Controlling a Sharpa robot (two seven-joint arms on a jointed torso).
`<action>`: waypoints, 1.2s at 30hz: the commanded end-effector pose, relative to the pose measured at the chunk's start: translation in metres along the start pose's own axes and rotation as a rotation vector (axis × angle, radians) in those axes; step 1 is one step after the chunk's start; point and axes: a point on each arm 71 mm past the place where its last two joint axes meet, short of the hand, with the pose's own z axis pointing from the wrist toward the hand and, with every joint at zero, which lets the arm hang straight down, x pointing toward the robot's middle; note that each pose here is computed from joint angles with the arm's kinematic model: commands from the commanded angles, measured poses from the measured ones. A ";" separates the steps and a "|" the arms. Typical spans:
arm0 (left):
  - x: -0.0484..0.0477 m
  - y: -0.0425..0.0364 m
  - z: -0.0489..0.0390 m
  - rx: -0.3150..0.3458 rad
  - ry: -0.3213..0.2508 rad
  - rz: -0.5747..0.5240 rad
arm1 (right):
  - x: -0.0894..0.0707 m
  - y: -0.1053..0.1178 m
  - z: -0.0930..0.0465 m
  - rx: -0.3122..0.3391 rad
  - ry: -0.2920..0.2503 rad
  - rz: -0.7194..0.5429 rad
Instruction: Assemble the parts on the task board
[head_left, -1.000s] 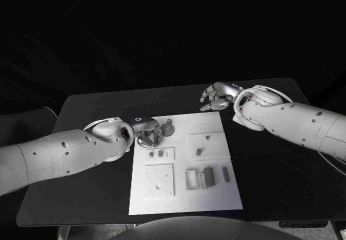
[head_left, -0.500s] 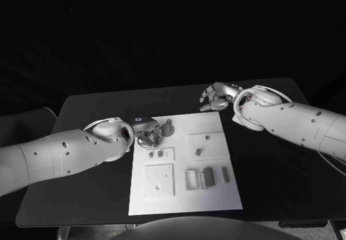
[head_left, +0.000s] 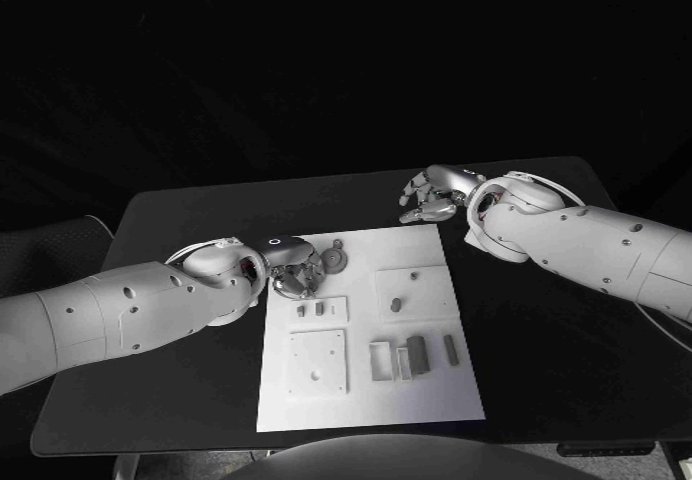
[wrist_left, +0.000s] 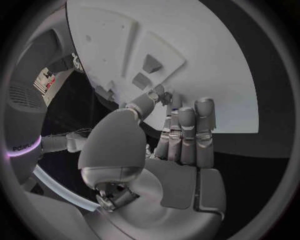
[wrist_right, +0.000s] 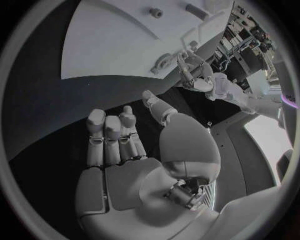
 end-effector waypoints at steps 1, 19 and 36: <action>-0.0004 -0.0015 0.0001 0.010 -0.010 -0.004 | 0.001 0.001 0.000 -0.007 0.007 0.000; -0.0021 0.0168 -0.0105 -0.036 -0.023 -0.002 | 0.000 -0.001 0.000 -0.008 0.000 0.000; -0.0211 0.0733 -0.0462 -0.178 -0.131 -0.089 | 0.000 -0.002 -0.017 -0.046 -0.006 0.062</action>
